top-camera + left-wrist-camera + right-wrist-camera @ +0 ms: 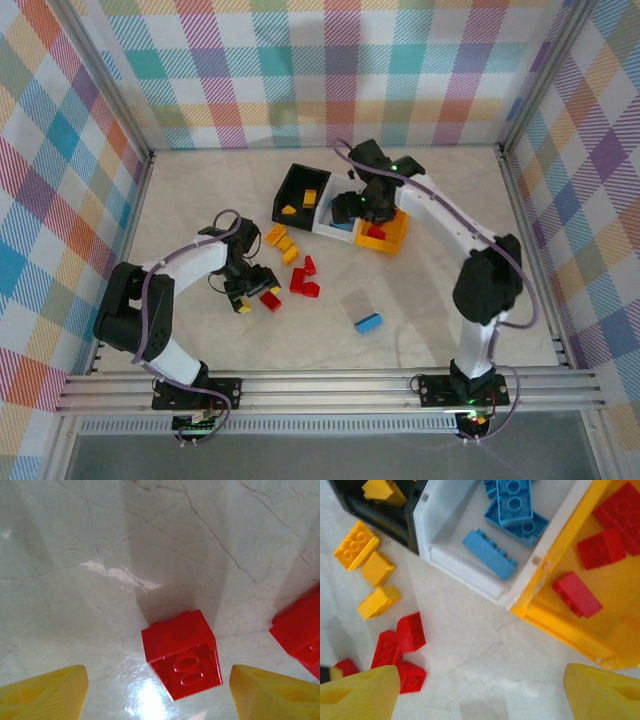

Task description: Sort the legos into containers by color

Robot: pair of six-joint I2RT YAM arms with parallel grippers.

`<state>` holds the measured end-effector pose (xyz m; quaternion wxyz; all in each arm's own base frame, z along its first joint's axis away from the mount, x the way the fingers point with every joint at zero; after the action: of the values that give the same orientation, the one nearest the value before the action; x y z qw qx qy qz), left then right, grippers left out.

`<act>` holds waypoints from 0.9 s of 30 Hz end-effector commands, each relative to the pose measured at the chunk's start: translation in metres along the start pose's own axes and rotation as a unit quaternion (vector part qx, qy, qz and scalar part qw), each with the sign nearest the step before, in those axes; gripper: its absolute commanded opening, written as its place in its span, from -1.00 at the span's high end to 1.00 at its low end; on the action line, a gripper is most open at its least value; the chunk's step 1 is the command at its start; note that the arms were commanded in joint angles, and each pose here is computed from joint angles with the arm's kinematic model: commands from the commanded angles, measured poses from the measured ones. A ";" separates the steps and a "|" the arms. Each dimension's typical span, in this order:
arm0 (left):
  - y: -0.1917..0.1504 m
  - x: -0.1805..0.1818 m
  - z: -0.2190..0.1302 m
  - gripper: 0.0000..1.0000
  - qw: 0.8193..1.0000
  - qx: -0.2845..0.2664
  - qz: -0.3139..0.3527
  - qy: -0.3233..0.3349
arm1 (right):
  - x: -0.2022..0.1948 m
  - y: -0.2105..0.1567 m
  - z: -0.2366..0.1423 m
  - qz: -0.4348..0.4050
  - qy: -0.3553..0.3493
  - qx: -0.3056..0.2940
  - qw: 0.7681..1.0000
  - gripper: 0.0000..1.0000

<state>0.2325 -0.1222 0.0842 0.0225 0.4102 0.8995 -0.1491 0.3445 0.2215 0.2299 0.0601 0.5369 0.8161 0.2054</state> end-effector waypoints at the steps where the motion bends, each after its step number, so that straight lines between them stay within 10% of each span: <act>1: 0.001 -0.007 0.003 -0.50 1.000 0.013 -0.026 -0.003 | 0.000 -0.018 -0.010 0.020 0.007 -0.004 1.000 -0.71; 15: 0.004 -0.021 0.017 0.10 0.999 0.033 -0.025 0.015 | 0.002 -0.056 -0.035 0.048 0.025 -0.022 0.998 -0.69; 27: 0.011 -0.096 -0.048 0.26 0.995 -0.014 0.056 -0.081 | -0.007 -0.120 -0.056 0.085 0.030 -0.010 0.996 -0.72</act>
<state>0.2937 -0.1560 0.1192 0.0761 0.4207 0.8899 -0.1591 0.2495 0.1693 0.2328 0.0398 0.5803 0.7787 0.2352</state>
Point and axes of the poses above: each hand's point on the last joint's axis, 136 mm out from that joint toward the fingers, its own z axis out along the fingers, its own x axis along the line the jaws close on, y = z × x, the point moved 5 cm from there along -z, back along the fingers, and after that the axes turned 12 degrees about -z, right-handed, at the moved point
